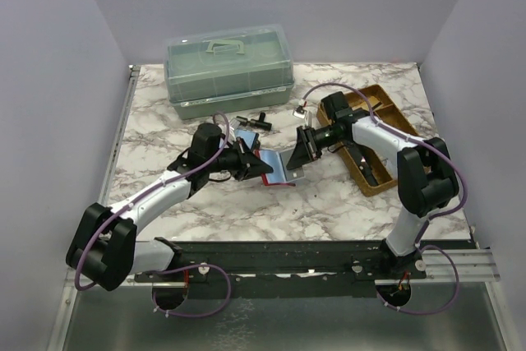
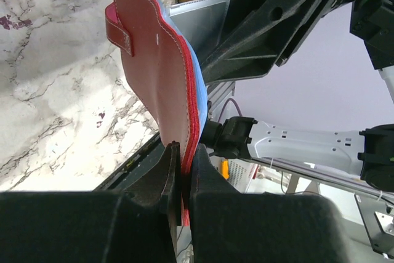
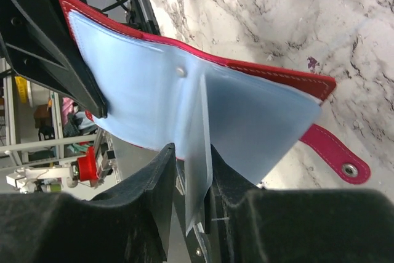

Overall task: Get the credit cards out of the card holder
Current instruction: Remove the credit card from the card holder.

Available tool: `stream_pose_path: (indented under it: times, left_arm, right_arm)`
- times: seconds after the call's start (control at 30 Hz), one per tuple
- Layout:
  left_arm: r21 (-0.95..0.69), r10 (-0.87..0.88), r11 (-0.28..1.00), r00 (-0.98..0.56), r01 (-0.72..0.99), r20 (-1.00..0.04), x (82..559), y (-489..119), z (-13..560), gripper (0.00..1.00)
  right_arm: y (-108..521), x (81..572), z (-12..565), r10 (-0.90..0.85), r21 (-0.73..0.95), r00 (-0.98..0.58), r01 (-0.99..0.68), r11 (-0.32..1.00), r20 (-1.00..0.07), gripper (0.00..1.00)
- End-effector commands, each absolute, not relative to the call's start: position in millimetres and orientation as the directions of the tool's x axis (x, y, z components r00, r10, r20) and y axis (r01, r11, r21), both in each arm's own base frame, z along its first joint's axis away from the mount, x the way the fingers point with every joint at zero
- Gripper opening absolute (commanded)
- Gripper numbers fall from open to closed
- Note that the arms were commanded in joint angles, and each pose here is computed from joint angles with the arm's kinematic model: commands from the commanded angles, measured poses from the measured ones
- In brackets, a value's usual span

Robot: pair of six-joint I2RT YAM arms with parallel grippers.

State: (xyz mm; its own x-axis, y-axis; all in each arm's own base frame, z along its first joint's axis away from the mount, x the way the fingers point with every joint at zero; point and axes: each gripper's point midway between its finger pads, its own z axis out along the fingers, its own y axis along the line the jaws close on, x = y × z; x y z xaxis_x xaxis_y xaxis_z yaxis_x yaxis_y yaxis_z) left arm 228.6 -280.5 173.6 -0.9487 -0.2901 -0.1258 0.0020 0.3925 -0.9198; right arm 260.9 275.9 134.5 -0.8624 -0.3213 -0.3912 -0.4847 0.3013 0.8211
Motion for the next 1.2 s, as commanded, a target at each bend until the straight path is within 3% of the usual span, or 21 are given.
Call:
stream_pose_path:
  times: [0.0,0.2,0.43,0.5,0.6,0.73,0.87,0.97,1.07,1.17]
  left_arm:
    - [-0.927,-0.293,0.369,-0.939,0.064,-0.181,227,-275,185,0.00]
    - [-0.928,-0.297,0.365,-0.936,0.071,-0.189,227,-273,186,0.00]
    - [-0.926,-0.302,0.370,-0.934,0.069,-0.190,225,-270,182,0.00]
    - [-0.924,-0.308,0.377,-0.932,0.064,-0.190,225,-268,178,0.00]
    - [-0.917,-0.331,0.396,-0.925,0.045,-0.188,227,-262,169,0.01]
    - [-0.879,-0.381,0.476,-0.900,0.004,-0.211,235,-249,154,0.43]
    - [-0.794,-0.445,0.608,-0.830,-0.003,-0.337,249,-222,156,0.69]
    - [-0.775,-0.491,0.632,-0.762,0.022,-0.422,254,-207,171,0.97]
    - [-0.851,-0.554,0.520,-0.732,0.069,-0.397,253,-213,196,0.99]
    - [-0.931,-0.556,0.343,-0.773,0.121,-0.305,249,-232,212,0.96]
  right_arm:
    - [271,260,141,-0.298,0.823,-0.866,-0.485,0.297,-0.403,0.29]
    - [271,260,140,-0.295,0.832,-0.872,-0.472,0.292,-0.391,0.28]
    - [275,253,150,-0.293,0.865,-0.877,-0.451,0.220,-0.382,0.11]
    - [275,250,157,-0.291,0.875,-0.875,-0.448,0.185,-0.386,0.02]
    - [275,248,162,-0.290,0.877,-0.870,-0.454,0.160,-0.398,0.00]
    - [271,253,147,-0.289,0.848,-0.871,-0.469,0.246,-0.398,0.00]
    - [263,260,128,-0.291,0.793,-0.864,-0.497,0.354,-0.412,0.00]
    - [261,260,121,-0.293,0.786,-0.865,-0.495,0.372,-0.406,0.00]
    - [261,260,115,-0.298,0.791,-0.870,-0.484,0.373,-0.392,0.00]
    - [264,258,114,-0.304,0.808,-0.872,-0.476,0.348,-0.384,0.00]
